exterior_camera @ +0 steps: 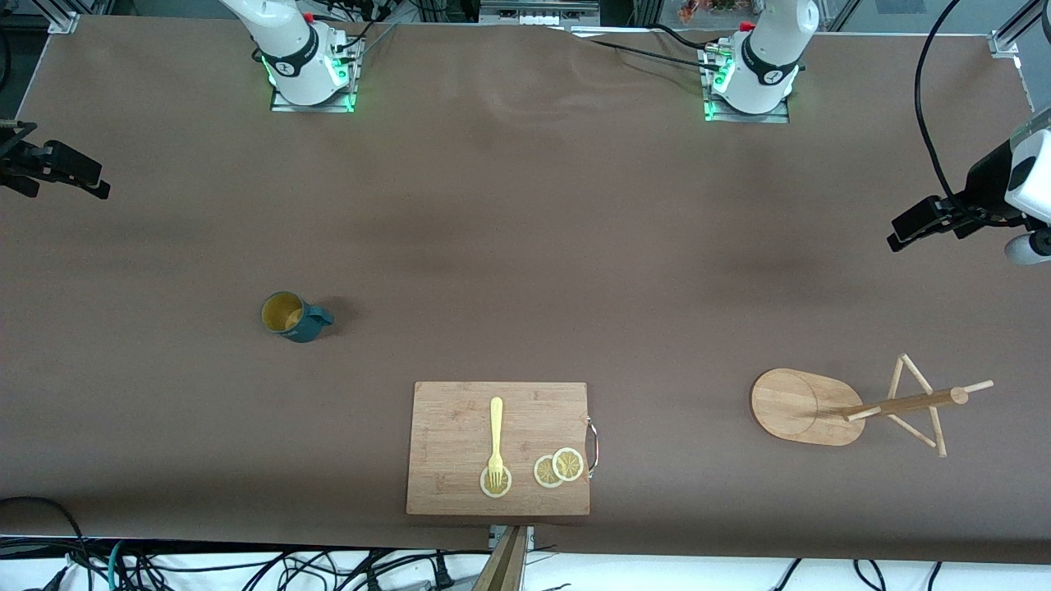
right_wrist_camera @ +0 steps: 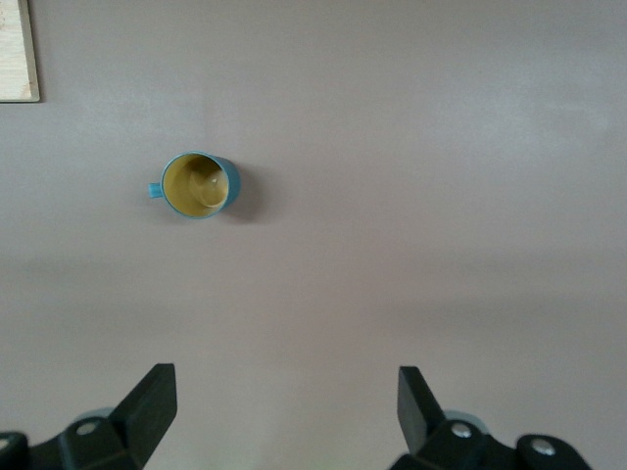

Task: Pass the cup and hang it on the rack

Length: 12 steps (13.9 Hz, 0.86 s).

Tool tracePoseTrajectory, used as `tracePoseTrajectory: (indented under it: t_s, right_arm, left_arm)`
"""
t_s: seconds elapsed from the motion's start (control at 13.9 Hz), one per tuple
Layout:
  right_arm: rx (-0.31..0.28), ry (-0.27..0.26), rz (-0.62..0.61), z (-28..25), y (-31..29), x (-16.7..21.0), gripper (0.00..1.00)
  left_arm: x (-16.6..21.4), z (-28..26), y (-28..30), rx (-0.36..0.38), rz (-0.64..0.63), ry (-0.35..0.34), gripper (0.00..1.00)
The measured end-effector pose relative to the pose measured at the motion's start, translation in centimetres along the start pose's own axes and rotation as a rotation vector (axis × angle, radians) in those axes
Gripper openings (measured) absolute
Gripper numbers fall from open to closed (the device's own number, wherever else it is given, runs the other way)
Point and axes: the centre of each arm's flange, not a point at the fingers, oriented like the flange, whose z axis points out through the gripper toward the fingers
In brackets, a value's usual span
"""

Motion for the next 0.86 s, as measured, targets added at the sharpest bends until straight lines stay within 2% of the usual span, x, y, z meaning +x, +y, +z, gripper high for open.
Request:
tracePoseTrajectory:
  t_s: [0.86]
  right_arm:
    - [0.0, -0.024, -0.009, 1.09, -0.48, 0.49, 1.0]
  left_arm:
    - [-0.01, 0.04, 0.11, 0.0, 0.002, -0.001, 1.0]
